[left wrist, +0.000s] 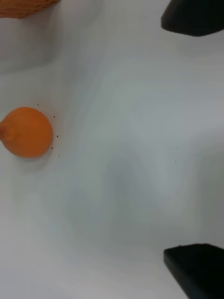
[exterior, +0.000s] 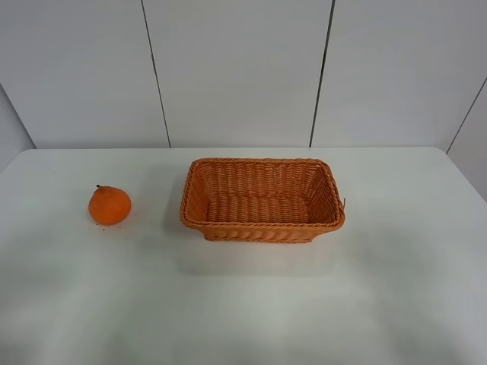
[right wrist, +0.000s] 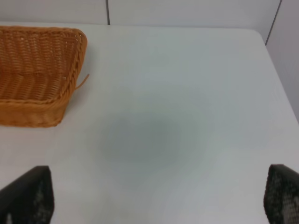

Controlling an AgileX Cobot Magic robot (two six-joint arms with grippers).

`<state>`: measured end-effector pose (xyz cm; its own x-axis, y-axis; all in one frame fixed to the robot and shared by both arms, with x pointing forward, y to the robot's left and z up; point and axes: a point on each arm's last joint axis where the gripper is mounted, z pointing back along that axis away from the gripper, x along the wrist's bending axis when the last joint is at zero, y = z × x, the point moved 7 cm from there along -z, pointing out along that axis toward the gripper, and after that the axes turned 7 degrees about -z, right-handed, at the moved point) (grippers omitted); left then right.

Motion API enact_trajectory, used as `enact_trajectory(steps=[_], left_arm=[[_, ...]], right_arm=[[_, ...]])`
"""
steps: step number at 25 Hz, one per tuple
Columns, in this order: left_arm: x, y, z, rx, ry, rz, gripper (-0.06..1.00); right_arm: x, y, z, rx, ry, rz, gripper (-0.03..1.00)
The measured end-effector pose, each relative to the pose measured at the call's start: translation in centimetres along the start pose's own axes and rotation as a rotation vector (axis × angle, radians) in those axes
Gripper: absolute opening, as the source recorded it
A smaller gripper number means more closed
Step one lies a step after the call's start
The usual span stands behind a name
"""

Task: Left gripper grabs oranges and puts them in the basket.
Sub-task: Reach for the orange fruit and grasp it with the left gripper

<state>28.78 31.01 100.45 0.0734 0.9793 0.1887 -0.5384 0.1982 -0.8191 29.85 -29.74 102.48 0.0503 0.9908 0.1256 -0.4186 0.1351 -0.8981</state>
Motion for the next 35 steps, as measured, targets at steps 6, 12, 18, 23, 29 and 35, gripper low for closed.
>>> enact_trajectory(steps=[6, 12, 18, 23, 29, 35], left_arm=[[0.0, 0.0, 0.0, 0.0, 0.0, 0.0, 0.99], [0.0, 0.0, 0.0, 0.0, 0.0, 0.0, 0.99], [0.1, 0.0, 0.0, 0.001, -0.005, -0.002, 0.99], [0.1, -0.3, -0.4, 0.029, -0.001, -0.005, 0.99], [0.5, -4.0, -3.6, 0.116, 0.028, -0.033, 1.0], [-0.3, -8.6, -9.3, 0.265, 0.14, -0.063, 1.0]], right_arm=[[0.0, 0.0, 0.0, 0.0, 0.0, 0.0, 0.69], [0.0, 0.0, 0.0, 0.0, 0.0, 0.0, 0.69], [0.0, 0.0, 0.0, 0.0, 0.0, 0.0, 0.69], [0.0, 0.0, 0.0, 0.0, 0.0, 0.0, 0.69], [0.0, 0.0, 0.0, 0.0, 0.0, 0.0, 0.69], [0.0, 0.0, 0.0, 0.0, 0.0, 0.0, 0.69]])
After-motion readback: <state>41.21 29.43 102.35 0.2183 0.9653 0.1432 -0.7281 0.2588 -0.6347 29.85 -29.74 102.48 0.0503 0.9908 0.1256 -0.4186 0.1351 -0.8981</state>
